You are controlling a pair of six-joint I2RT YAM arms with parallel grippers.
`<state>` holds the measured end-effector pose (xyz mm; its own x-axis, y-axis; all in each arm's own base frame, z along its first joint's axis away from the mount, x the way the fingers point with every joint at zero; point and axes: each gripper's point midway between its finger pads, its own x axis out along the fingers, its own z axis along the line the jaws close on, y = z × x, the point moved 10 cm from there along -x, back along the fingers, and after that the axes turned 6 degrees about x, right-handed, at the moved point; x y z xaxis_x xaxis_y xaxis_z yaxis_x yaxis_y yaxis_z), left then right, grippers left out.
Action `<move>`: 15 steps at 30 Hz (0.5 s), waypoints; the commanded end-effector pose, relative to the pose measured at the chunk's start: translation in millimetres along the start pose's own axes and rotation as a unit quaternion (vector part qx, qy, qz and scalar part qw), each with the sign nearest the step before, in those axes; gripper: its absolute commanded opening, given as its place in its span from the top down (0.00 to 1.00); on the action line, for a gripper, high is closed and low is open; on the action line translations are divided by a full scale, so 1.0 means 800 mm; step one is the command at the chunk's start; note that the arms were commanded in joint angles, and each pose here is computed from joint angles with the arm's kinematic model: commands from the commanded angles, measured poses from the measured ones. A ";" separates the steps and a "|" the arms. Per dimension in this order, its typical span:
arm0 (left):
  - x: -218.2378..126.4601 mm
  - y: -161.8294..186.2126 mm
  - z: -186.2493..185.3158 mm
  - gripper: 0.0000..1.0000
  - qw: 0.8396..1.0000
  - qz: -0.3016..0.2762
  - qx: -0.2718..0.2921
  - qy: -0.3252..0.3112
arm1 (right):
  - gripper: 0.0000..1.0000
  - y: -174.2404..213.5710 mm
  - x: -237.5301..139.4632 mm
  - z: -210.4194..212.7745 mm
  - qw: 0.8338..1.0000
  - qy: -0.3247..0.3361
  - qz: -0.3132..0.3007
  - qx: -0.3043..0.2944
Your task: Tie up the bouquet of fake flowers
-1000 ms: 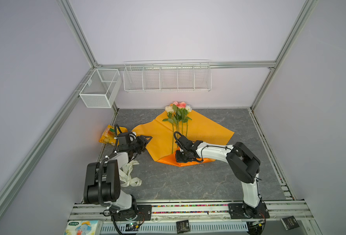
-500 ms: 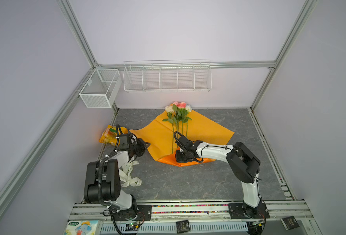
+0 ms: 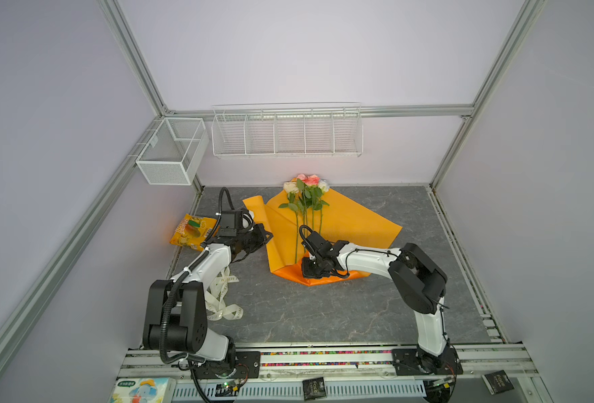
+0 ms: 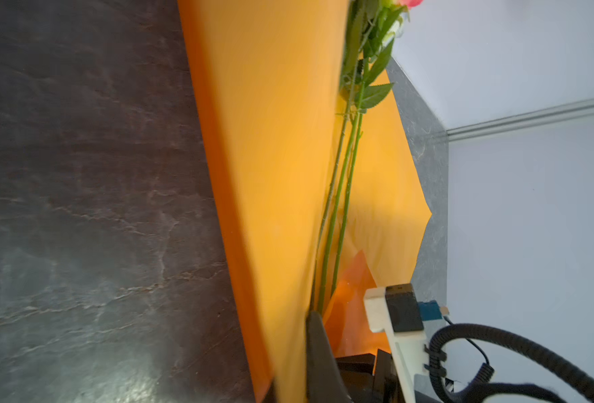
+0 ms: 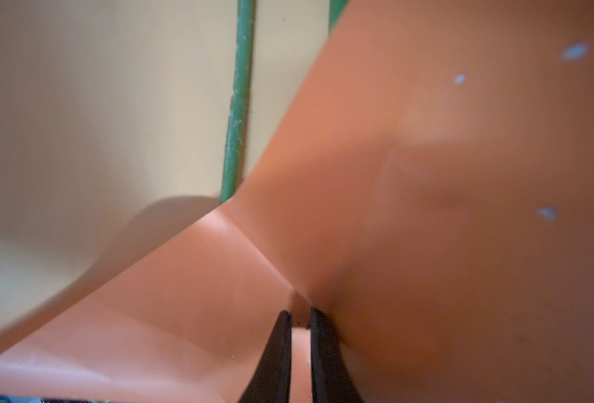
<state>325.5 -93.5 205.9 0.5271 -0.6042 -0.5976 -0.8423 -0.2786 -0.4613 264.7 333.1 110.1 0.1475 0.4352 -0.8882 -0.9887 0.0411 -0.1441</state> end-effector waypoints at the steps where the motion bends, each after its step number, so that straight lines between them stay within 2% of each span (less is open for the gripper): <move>1: -0.002 -0.005 -0.026 1.00 0.999 0.003 0.037 -0.004 | 0.84 0.004 0.022 -0.024 0.999 0.027 0.008 0.023; 5: 0.016 -0.005 -0.056 1.00 0.998 0.027 0.063 -0.016 | 0.84 0.006 0.028 -0.029 0.999 0.013 0.011 0.038; 9: 0.049 0.000 -0.072 1.00 0.994 0.081 0.066 -0.023 | 0.84 0.005 0.026 -0.029 0.999 -0.009 0.006 0.044; 15: 0.080 0.021 -0.067 1.00 0.985 0.151 0.069 -0.056 | 0.84 0.000 0.017 -0.028 0.999 -0.021 0.003 0.046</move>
<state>344.8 -176.8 205.4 0.3443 -0.6052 -0.7178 -0.9160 -0.0489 -0.3982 272.1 333.9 104.4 0.1699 0.5343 -0.8280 -0.9855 0.0902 -0.1440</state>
